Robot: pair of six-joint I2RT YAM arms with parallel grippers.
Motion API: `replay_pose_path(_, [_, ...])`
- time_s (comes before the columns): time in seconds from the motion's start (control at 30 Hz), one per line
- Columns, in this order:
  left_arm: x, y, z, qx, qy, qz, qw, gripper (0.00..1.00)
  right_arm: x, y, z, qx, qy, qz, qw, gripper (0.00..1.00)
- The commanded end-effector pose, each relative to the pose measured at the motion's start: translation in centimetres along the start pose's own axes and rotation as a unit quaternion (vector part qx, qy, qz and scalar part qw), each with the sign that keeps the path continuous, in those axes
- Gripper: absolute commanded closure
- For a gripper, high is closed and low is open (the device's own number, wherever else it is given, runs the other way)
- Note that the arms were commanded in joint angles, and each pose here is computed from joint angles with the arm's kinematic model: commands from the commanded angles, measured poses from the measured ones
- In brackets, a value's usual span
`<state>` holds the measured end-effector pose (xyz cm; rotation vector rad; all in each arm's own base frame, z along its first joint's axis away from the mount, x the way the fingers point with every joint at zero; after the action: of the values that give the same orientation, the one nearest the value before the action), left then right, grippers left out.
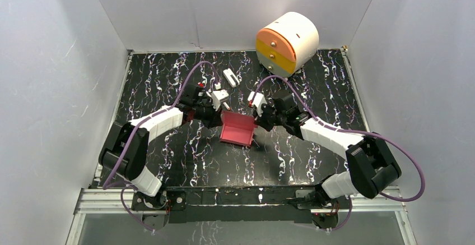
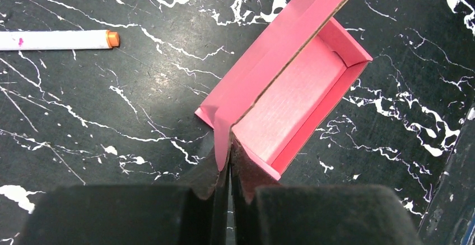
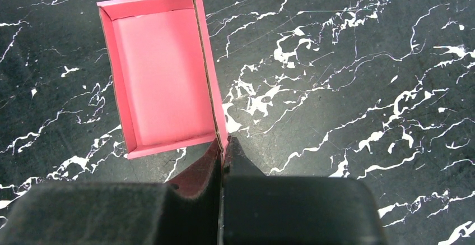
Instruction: Fold the paper box
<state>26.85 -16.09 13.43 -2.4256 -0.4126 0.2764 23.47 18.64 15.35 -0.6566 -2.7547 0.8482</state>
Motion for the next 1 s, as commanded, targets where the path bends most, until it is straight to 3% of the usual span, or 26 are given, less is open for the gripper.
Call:
replay_pose_path(0.0, [-0.8,-0.1,-2.0,-0.025,-0.004,-0.002,1.0,1.0,-0.1,0.2,-1.4,-0.017,-0.01,0.019,1.0,1.0])
replay_pose_path(0.43, [-2.5,0.2,-2.5,-0.017,-0.063,-0.143,0.988,1.0,0.4,-0.3,-1.4,-0.028,-0.005,0.075,0.997,1.0])
replay_pose_path(0.57, [-2.4,-2.4,-3.3,-0.02,-0.012,-0.195,0.98,0.98,0.5,-0.8,-1.5,-0.03,-0.014,0.075,0.997,1.0])
replay_pose_path(0.73, [-1.8,-4.8,-3.6,-0.01,0.04,-0.216,0.975,0.76,0.6,-0.8,-1.5,-0.03,-0.019,0.067,0.997,1.0])
replay_pose_path(0.97, [0.3,-5.8,-3.1,-0.046,0.077,-0.125,0.988,0.52,0.7,-0.3,-1.3,-0.024,-0.026,0.044,0.998,1.0])
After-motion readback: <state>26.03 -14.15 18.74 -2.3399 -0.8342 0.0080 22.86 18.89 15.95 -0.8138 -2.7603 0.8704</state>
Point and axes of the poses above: each gripper's point midway between its finger pads, its own y axis out along the fingers, its own x axis along the line the jaws close on, z = x × y, the point moved 10 cm from there along -y, back along the fingers, and after that the axes turned 9 degrees about y, right-handed, at the moved point
